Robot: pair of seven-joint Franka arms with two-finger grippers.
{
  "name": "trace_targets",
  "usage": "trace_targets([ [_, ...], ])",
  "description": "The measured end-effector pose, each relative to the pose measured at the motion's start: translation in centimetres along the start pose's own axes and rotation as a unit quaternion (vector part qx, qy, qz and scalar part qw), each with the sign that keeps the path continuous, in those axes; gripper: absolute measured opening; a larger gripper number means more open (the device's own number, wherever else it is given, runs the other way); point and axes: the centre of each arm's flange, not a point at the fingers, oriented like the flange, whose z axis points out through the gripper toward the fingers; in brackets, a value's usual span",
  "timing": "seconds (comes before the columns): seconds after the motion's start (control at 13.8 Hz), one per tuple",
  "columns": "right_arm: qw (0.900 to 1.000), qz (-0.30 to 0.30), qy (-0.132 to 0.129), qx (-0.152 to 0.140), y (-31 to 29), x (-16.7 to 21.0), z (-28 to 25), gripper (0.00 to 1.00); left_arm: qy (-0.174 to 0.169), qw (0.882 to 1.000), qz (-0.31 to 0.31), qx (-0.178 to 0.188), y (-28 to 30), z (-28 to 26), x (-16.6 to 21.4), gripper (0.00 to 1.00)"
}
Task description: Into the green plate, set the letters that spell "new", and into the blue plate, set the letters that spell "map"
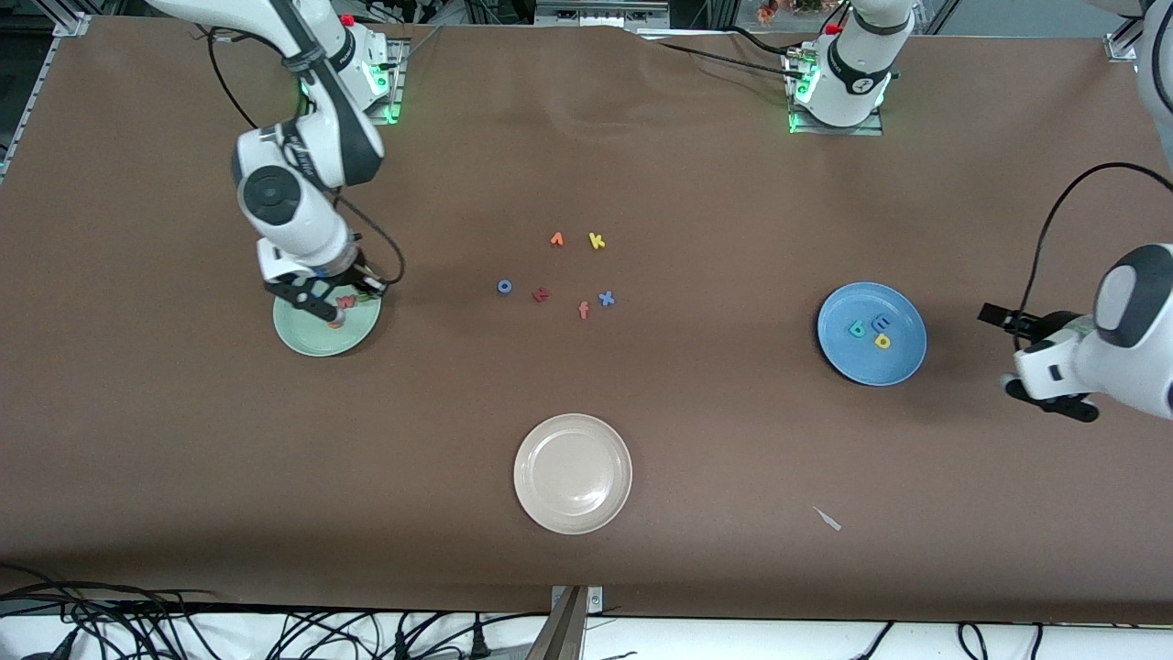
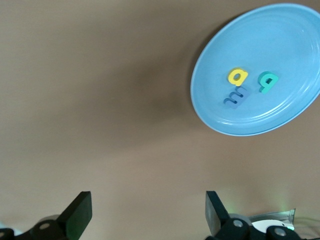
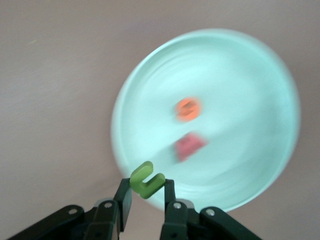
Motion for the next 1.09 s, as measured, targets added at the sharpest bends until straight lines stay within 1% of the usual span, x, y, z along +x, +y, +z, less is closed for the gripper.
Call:
trace_targets([
  [0.07,1.000,-0.007,-0.003,-0.005,1.9,1.2,0.1,0.31,0.023,1.000,-0.012,-0.001,-0.1,-1.7,-0.9,1.00],
  [0.15,1.000,-0.009,-0.004,-0.006,3.1,1.9,0.2,0.38,0.046,0.999,-0.025,-0.007,0.3,-3.3,-1.9,1.00],
  [0.36,1.000,-0.014,0.003,-0.004,2.9,2.5,-1.0,0.68,0.103,0.991,-0.077,-0.028,2.9,-6.7,-4.8,1.00],
  [0.44,1.000,-0.015,-0.001,-0.008,2.6,2.9,-2.2,0.77,0.119,0.987,-0.098,-0.033,3.6,-7.6,-5.9,1.00],
  [0.51,1.000,-0.015,-0.009,-0.015,2.3,3.5,-3.9,0.89,0.133,0.984,-0.111,-0.035,4.4,-8.6,-7.0,1.00],
  [0.58,1.000,-0.015,-0.016,-0.023,2.0,4.4,-6.2,0.98,0.147,0.982,-0.117,-0.031,5.6,-10.0,-8.0,1.00],
  [0.65,0.999,-0.019,-0.021,-0.027,1.6,5.2,-9.1,1.00,0.164,0.979,-0.117,-0.022,7.1,-11.8,-9.2,1.00],
  [0.73,0.999,-0.029,-0.023,-0.027,1.3,5.9,-12.0,1.00,0.181,0.977,-0.112,-0.013,8.8,-13.7,-10.5,1.00],
  [0.87,0.997,-0.076,-0.021,-0.010,0.7,6.7,-17.4,1.00,0.208,0.972,-0.107,-0.002,11.3,-16.5,-13.0,1.00],
  [0.94,0.995,-0.100,-0.020,-0.002,0.7,6.9,-19.6,1.00,0.210,0.972,-0.105,-0.007,11.9,-17.1,-14.0,1.00],
  [1.09,0.990,-0.139,-0.027,0.006,0.9,6.9,-23.4,1.00,0.206,0.973,-0.101,-0.031,12.7,-17.3,-15.0,1.00],
])
